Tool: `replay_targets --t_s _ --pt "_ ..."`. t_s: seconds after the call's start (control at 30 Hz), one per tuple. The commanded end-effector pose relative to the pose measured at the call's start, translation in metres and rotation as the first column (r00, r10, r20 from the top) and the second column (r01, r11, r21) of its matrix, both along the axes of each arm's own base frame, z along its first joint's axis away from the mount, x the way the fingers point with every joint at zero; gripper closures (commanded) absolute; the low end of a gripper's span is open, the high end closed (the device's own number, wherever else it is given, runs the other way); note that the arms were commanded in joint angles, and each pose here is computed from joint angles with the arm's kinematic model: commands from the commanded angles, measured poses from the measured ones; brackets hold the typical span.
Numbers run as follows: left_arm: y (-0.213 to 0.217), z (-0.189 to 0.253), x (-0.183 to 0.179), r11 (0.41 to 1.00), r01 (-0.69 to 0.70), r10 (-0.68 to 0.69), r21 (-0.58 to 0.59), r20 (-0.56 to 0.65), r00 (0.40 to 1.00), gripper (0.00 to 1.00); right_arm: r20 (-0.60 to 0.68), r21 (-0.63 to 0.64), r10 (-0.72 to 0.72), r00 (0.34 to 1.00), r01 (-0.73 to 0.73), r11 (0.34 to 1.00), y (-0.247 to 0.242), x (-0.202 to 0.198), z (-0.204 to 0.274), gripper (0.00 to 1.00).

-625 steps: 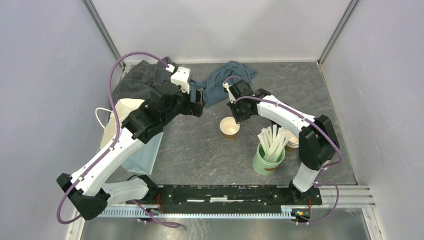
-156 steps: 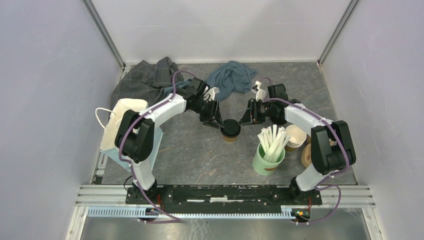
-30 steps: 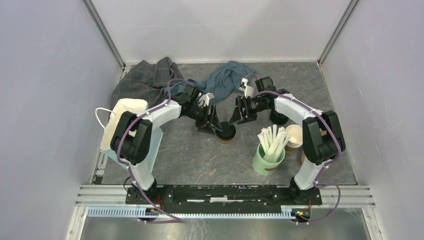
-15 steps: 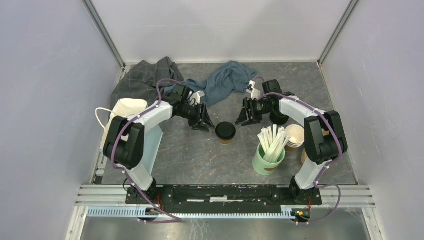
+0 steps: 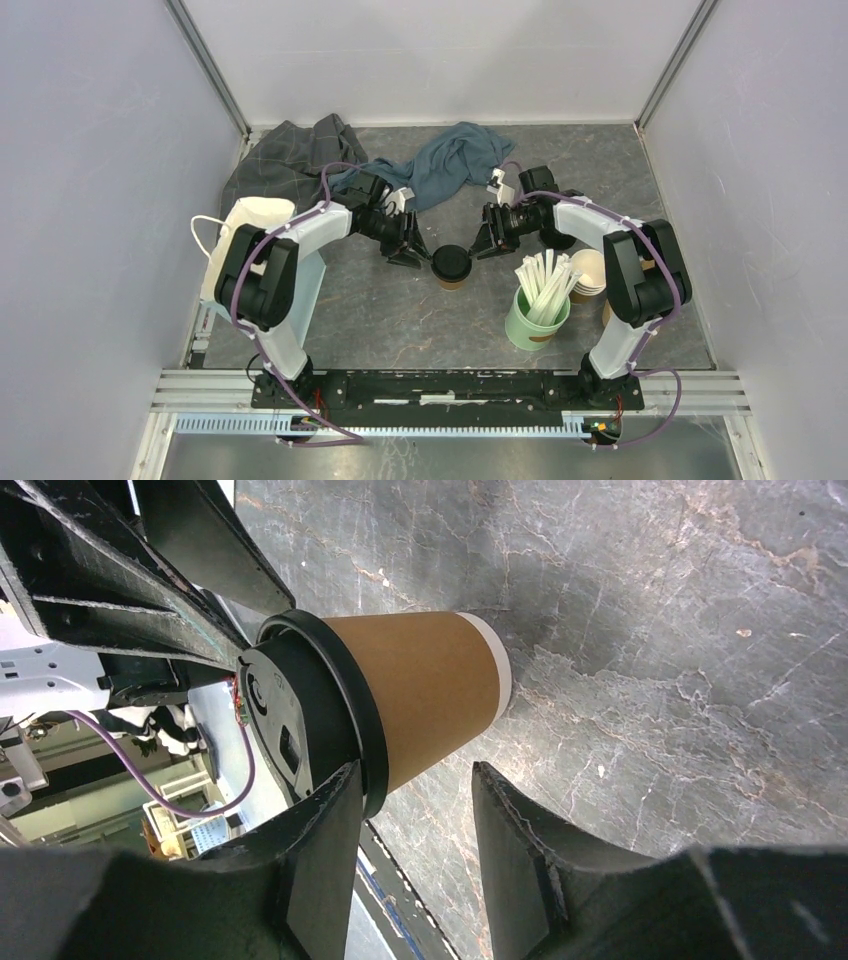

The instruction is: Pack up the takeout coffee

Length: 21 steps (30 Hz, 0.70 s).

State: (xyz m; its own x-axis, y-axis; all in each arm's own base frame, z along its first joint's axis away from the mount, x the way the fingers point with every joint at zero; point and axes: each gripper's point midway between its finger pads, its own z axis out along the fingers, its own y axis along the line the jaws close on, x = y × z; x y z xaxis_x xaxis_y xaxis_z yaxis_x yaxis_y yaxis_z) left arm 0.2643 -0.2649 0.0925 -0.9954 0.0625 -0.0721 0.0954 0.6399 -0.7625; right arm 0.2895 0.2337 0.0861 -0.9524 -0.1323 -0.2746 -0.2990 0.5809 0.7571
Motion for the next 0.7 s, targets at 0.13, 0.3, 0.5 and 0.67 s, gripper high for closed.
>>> replay_targets --t_s 0.13,0.3,0.5,0.67 --pt "-0.014 0.003 0.003 1.0 0.015 -0.014 -0.013 0.008 1.0 0.5 0.01 0.004 0.023 1.0 -0.023 1.0 0.005 -0.004 -0.007 0.53" --pt "-0.004 -0.01 0.002 0.998 0.016 -0.016 0.068 0.01 1.0 0.54 0.006 -0.031 0.013 1.0 -0.013 0.999 0.0 -0.006 -0.018 0.56" --pt "0.018 -0.045 -0.009 0.979 0.017 -0.018 0.202 0.003 1.0 0.62 0.003 -0.115 -0.006 1.0 0.006 0.993 -0.012 -0.012 -0.044 0.6" --pt "0.049 -0.088 -0.029 0.938 0.024 -0.02 0.346 -0.014 1.0 0.67 -0.013 -0.207 -0.023 1.0 0.02 0.978 -0.029 -0.025 -0.078 0.61"
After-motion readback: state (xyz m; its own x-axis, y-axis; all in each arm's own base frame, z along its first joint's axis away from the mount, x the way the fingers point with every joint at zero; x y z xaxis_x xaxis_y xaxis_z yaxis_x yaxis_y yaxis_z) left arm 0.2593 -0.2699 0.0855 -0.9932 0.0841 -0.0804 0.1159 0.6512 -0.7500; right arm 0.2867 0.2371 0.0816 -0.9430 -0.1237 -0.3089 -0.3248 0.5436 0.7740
